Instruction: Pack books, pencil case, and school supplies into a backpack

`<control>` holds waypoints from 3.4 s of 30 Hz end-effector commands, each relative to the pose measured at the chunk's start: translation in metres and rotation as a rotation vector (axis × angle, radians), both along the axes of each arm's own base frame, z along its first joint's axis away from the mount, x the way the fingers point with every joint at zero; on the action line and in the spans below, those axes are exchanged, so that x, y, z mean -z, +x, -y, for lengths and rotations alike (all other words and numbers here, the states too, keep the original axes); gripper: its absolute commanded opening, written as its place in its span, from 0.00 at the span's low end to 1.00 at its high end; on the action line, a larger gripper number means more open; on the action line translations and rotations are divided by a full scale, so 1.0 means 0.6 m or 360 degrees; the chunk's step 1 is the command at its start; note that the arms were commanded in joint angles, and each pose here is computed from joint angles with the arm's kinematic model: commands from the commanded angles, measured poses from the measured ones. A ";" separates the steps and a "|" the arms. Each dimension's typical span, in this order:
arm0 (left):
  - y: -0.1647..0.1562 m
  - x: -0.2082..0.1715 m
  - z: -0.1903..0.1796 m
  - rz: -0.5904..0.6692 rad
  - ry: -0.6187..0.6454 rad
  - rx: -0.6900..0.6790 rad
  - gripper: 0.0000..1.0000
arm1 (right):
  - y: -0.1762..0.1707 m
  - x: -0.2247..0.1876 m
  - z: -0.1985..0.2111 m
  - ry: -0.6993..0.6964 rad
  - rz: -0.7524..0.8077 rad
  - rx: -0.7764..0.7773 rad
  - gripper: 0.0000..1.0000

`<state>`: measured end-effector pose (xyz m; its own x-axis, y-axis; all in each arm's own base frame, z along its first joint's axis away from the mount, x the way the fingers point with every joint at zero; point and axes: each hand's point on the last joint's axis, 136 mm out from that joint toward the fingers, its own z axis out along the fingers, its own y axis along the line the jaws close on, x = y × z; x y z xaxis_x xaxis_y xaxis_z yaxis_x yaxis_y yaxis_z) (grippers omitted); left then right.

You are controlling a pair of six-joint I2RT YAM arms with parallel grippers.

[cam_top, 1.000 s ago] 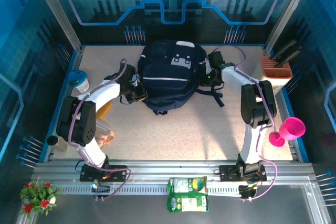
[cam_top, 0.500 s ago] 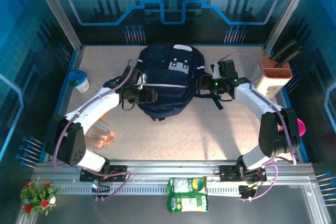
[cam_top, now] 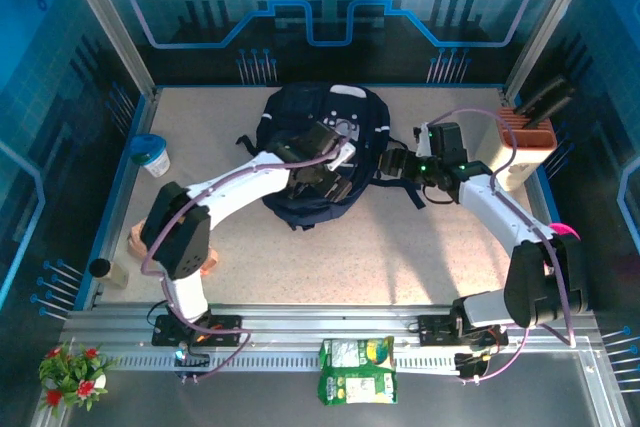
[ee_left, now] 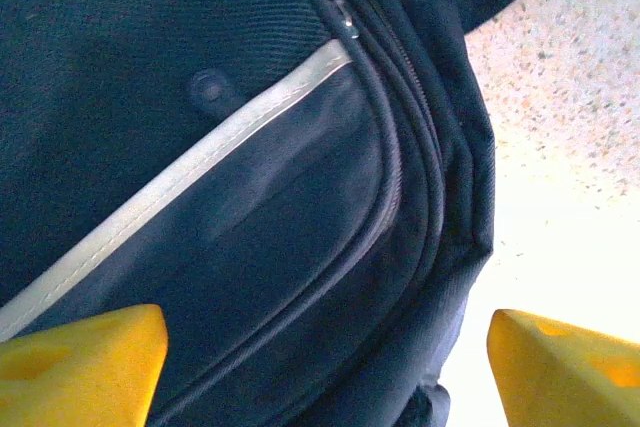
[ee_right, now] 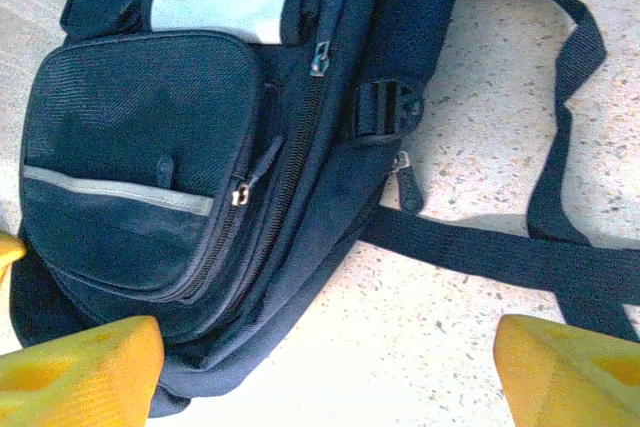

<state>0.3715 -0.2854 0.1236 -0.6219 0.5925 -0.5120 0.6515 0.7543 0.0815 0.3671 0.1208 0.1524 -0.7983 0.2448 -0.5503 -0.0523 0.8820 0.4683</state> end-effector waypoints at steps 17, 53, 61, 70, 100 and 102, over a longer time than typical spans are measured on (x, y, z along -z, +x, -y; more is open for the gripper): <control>0.059 0.049 -0.004 0.0082 0.0549 0.0071 0.70 | -0.006 0.004 0.031 0.0070 -0.0021 0.0093 0.86; -0.025 -0.098 -0.005 0.0387 -0.0174 0.0145 0.14 | 0.153 0.005 -0.119 0.0600 0.0021 -0.0367 0.61; -0.036 -0.088 -0.001 0.0338 -0.0194 0.0192 0.14 | 0.196 0.024 -0.147 0.0558 0.0021 -0.0454 0.58; -0.035 -0.085 0.002 0.0336 -0.0196 0.0211 0.14 | 0.211 0.078 -0.161 0.0465 -0.0118 -0.0488 0.59; -0.016 -0.078 -0.014 0.0347 -0.0151 0.0124 0.14 | 0.125 0.106 -0.162 0.0342 -0.0223 -0.0721 0.29; -0.015 -0.079 -0.015 0.0350 -0.0152 0.0117 0.14 | 0.125 0.108 -0.163 0.0332 -0.0225 -0.0734 0.26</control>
<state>0.3523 -0.2750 0.1475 -0.4642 0.6295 -0.6231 0.7093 0.6855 0.1642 0.4541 0.2101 0.0985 -0.8929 -0.0041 -0.4503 -0.3387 0.6651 0.6655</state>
